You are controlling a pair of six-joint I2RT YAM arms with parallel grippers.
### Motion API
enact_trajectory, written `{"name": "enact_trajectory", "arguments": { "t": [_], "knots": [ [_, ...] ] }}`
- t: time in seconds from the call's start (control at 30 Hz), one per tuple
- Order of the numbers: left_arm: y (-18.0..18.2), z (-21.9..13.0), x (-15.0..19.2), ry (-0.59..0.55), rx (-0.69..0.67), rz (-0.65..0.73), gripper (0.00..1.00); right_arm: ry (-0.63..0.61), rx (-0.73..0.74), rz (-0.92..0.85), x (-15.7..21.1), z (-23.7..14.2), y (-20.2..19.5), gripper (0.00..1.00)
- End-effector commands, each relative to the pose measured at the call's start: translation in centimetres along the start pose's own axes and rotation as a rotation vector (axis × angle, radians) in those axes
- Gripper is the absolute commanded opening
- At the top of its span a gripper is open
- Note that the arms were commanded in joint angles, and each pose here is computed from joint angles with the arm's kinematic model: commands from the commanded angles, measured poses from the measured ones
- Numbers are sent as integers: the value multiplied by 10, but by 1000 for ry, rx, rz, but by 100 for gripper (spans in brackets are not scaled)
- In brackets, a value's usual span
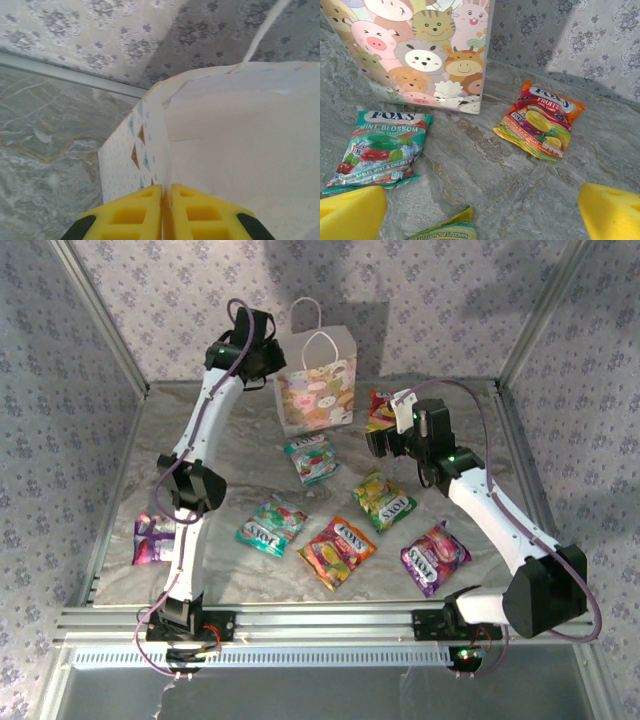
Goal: Place the snacks into the paper bag
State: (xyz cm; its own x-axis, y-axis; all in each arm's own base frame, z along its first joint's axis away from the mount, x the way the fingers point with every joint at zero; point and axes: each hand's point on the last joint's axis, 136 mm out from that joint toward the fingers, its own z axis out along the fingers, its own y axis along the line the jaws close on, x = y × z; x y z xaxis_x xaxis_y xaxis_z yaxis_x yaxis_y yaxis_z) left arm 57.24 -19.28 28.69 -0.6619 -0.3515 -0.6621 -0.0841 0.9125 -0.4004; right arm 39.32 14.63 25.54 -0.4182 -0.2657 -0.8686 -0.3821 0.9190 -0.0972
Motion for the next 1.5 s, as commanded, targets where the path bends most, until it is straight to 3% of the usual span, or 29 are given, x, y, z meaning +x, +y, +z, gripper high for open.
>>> {"name": "enact_trajectory", "arguments": {
  "t": [0.0,0.5,0.57,0.67,0.9,1.13,1.47],
  "knots": [
    [7,-45,-28,-74,-20,5,14,-11,3,-16,-2,-6,1,100],
    [65,-103,-37,-101,-221,62,12,-18,-48,11,-8,4,15,100],
    [66,-108,-37,-103,-218,63,17,-16,-51,3,-8,4,18,100],
    [57,-111,-39,-107,-163,75,32,-17,-53,-6,-10,3,21,100],
    [-4,-90,-19,-22,105,216,49,-12,-40,-13,-9,3,21,100],
    [-58,-84,15,-4,145,496,57,-10,-27,-25,-10,1,19,100],
    [-59,-56,13,-45,91,515,58,10,-11,-44,-5,0,17,100]
  ]
}}
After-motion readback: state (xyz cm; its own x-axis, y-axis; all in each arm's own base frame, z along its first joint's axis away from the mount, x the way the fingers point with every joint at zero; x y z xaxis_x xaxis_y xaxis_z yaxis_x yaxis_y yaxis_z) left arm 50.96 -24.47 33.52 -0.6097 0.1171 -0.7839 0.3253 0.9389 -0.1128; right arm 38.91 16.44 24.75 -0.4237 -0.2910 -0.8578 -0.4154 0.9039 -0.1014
